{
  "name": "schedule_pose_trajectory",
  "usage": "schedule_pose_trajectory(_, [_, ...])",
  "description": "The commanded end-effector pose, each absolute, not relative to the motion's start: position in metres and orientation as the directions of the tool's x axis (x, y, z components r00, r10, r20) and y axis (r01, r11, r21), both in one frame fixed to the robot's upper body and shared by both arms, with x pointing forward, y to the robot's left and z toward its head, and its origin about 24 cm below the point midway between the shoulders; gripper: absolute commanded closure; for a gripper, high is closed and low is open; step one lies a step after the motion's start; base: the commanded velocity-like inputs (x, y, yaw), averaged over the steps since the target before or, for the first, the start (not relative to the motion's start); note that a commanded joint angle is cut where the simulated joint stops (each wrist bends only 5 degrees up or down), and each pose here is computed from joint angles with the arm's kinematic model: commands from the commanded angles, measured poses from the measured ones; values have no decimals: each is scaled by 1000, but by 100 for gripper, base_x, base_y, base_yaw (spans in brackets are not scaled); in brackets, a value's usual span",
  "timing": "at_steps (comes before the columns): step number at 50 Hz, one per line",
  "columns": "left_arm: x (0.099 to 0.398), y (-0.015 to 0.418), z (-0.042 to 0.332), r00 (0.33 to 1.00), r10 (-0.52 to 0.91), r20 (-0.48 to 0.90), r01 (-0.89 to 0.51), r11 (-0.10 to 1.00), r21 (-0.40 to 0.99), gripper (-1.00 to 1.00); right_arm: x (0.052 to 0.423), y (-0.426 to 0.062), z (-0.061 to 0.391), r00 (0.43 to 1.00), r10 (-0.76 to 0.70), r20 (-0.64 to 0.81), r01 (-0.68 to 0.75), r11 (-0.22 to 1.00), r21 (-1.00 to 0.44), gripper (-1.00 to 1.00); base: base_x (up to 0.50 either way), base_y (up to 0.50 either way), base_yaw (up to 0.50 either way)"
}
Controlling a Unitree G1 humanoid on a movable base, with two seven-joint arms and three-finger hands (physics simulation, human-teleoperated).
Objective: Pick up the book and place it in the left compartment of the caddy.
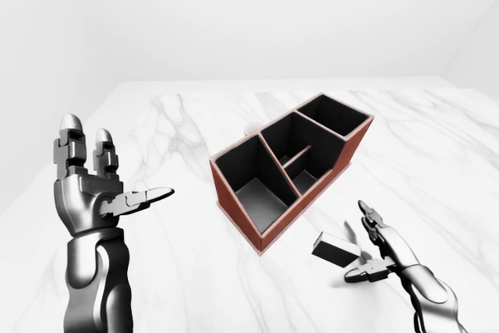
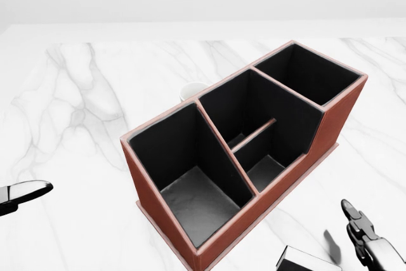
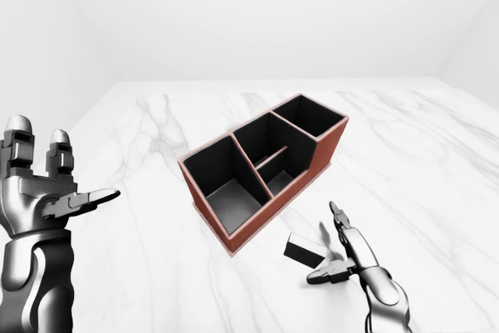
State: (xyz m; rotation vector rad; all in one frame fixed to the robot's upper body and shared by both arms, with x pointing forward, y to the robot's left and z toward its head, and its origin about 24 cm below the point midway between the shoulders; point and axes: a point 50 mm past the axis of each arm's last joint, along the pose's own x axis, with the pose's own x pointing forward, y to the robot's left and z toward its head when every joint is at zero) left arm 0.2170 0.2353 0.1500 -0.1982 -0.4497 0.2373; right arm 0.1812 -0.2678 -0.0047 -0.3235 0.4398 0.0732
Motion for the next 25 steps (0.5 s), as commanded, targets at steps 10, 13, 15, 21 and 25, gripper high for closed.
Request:
schedule_pose_trajectory(10, [217,236,151,872,273,407,-185,952,-242,-100,180,-263,-20,880,3,-475,-144,954,-261,-100,0,0,0])
schedule_pose_trajectory(13, [218,236,149,876,271,400,-184,953,-242,-100,178,-264,-24,872,2,-489,-146,956,-256,-100,0,0,0])
schedule_pose_trajectory(15, [217,236,150,874,271,404,-184,953,-241,-100,179,-263,-23,873,4,-487,-148,955,-258,-100,0,0,0])
schedule_pose_trajectory(21, [217,235,150,873,270,406,-182,953,-241,-100,183,-260,-21,878,11,-478,-157,951,-265,-100,0,0,0])
schedule_pose_trajectory(25, [216,236,151,872,272,408,-184,953,-243,-100,186,-258,-24,875,15,-484,-163,951,-264,-100,0,0,0])
